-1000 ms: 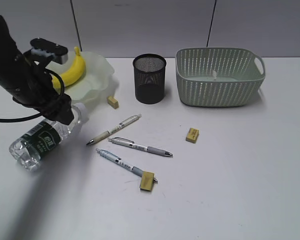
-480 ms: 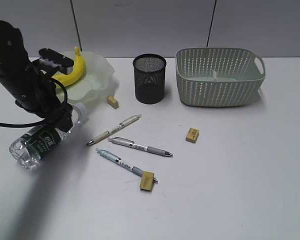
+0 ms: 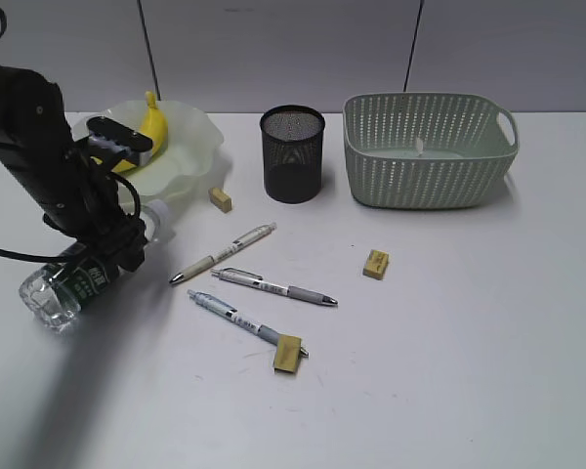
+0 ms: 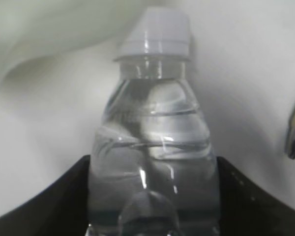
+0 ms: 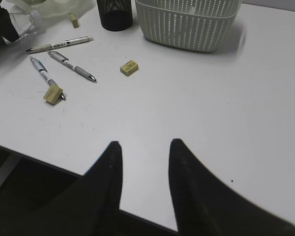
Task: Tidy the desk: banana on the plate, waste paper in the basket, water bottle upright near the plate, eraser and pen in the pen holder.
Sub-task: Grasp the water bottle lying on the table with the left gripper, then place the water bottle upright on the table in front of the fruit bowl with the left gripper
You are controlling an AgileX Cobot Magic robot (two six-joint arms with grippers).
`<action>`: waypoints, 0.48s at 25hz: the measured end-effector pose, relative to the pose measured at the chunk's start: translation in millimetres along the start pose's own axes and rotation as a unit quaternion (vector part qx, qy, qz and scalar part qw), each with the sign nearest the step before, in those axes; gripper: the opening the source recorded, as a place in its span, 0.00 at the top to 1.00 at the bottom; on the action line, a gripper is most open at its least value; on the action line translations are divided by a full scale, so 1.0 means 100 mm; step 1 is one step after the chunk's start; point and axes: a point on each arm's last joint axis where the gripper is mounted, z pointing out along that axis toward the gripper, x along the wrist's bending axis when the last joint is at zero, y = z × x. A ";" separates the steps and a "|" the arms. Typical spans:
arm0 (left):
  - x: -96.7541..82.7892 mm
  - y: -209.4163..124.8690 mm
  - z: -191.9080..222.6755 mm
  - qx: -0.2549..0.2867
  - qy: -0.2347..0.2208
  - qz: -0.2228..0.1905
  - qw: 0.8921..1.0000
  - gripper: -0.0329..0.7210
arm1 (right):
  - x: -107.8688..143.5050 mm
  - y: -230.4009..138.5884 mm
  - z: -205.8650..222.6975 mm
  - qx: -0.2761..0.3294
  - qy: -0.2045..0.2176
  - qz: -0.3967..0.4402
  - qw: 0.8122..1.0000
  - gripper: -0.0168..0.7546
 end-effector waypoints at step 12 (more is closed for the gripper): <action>-0.07 -0.03 -0.36 0.019 -0.039 -0.041 0.998 0.28 | 0.00 0.00 0.00 0.000 -0.001 0.000 1.000 0.63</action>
